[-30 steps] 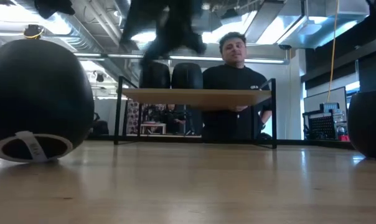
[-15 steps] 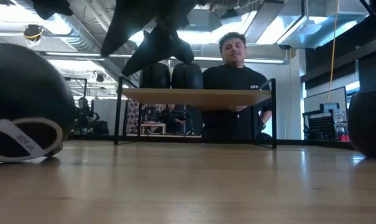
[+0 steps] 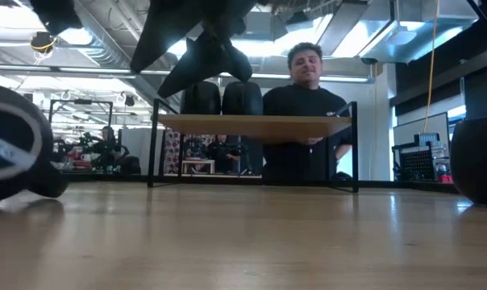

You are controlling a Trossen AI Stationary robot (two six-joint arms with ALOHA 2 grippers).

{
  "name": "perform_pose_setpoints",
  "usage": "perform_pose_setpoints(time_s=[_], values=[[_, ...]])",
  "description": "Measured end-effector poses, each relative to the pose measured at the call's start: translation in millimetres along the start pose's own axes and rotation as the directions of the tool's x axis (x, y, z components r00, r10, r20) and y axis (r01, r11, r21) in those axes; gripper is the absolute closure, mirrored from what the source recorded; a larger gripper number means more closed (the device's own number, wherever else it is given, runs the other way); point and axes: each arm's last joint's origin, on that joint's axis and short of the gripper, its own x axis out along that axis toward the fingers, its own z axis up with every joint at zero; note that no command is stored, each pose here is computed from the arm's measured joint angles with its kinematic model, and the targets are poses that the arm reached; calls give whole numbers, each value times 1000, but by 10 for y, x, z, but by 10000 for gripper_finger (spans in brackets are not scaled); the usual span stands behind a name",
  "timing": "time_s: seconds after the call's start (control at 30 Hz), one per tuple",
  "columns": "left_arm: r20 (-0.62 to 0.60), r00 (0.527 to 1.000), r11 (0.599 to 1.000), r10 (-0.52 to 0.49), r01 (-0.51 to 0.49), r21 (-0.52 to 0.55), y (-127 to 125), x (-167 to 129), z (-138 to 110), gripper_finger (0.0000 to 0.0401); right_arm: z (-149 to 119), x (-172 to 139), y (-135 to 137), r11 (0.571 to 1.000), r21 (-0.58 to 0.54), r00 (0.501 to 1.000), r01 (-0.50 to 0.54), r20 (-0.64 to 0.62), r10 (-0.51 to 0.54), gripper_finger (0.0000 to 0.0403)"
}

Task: Place coffee mugs
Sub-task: Put the orange mug on the shelf

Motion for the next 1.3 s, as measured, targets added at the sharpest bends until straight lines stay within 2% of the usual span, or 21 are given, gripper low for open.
perform_pose_setpoints(time_s=[0.2, 0.37, 0.53, 0.67, 0.77, 1.0, 1.23, 1.3], values=[[-181, 973, 982, -140, 112, -153, -14, 201, -211, 300, -3, -2, -3, 1000, 1, 1000, 3, -4, -3, 212], [-297, 914, 937, -277, 188, -295, -33, 442, -409, 300, -31, -3, -18, 1000, -5, 999, 20, -30, -20, 212], [-343, 850, 880, -399, 250, -404, -48, 685, -593, 300, -46, -3, -30, 998, -47, 998, 36, -42, -38, 212], [-395, 823, 857, -409, 199, -475, -20, 792, -732, 300, -59, -6, -40, 994, -100, 997, 44, -55, -49, 212], [-445, 811, 852, -380, 120, -509, 17, 833, -830, 300, -67, -7, -45, 989, -141, 996, 45, -64, -55, 212], [-442, 807, 823, -391, 92, -560, 16, 979, -969, 300, -51, -6, -34, 978, -208, 998, 32, -46, -43, 212], [-334, 800, 776, -499, 240, -584, -141, 1029, -928, 300, -67, 117, 30, 969, -246, 1000, -4, -9, 2, 212], [-327, 803, 781, -498, 251, -572, -165, 1023, -931, 300, -98, 166, 36, 967, -256, 1000, -4, -15, 0, 212]])
